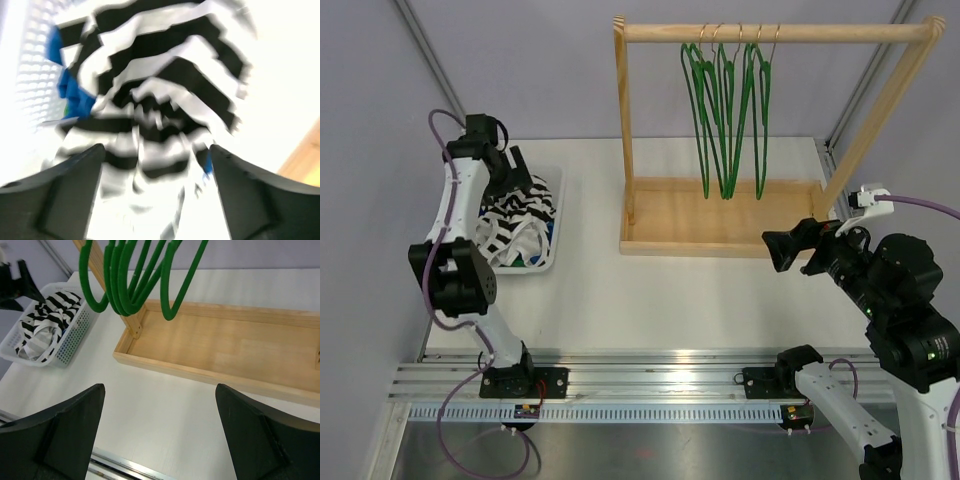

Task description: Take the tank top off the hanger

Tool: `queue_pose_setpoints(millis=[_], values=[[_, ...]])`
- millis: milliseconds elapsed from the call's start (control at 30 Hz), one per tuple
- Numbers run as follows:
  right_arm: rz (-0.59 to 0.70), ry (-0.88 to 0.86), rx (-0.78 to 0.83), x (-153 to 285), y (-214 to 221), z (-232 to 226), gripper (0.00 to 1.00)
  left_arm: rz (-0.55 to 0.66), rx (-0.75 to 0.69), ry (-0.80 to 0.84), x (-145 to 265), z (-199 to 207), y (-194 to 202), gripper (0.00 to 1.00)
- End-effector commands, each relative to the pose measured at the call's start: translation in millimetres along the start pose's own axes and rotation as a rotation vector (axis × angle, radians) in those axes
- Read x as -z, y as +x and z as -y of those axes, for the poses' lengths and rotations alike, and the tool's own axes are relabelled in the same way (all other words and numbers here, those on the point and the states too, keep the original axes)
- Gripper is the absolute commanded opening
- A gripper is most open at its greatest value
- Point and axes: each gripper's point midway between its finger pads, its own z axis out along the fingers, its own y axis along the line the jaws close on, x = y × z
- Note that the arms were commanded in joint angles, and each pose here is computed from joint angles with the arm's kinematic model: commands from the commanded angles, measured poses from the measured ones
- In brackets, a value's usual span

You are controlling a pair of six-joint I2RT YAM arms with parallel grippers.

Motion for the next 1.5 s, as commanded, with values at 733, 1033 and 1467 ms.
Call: queue_pose_setpoints(millis=[733, 1033, 1467], values=[[-0.158, 0.295, 0.035, 35, 67, 60, 0.99, 0.684, -0.104, 0.229, 238, -61, 152, 0.99], [-0.139, 0.349, 0.072, 38, 62, 71, 1.00, 0.723, -0.169, 0.386, 243, -51, 184, 0.99], [-0.134, 0.383, 0.069, 25, 66, 78, 0.99, 0.710, -0.170, 0.401, 236, -45, 184, 0.99]])
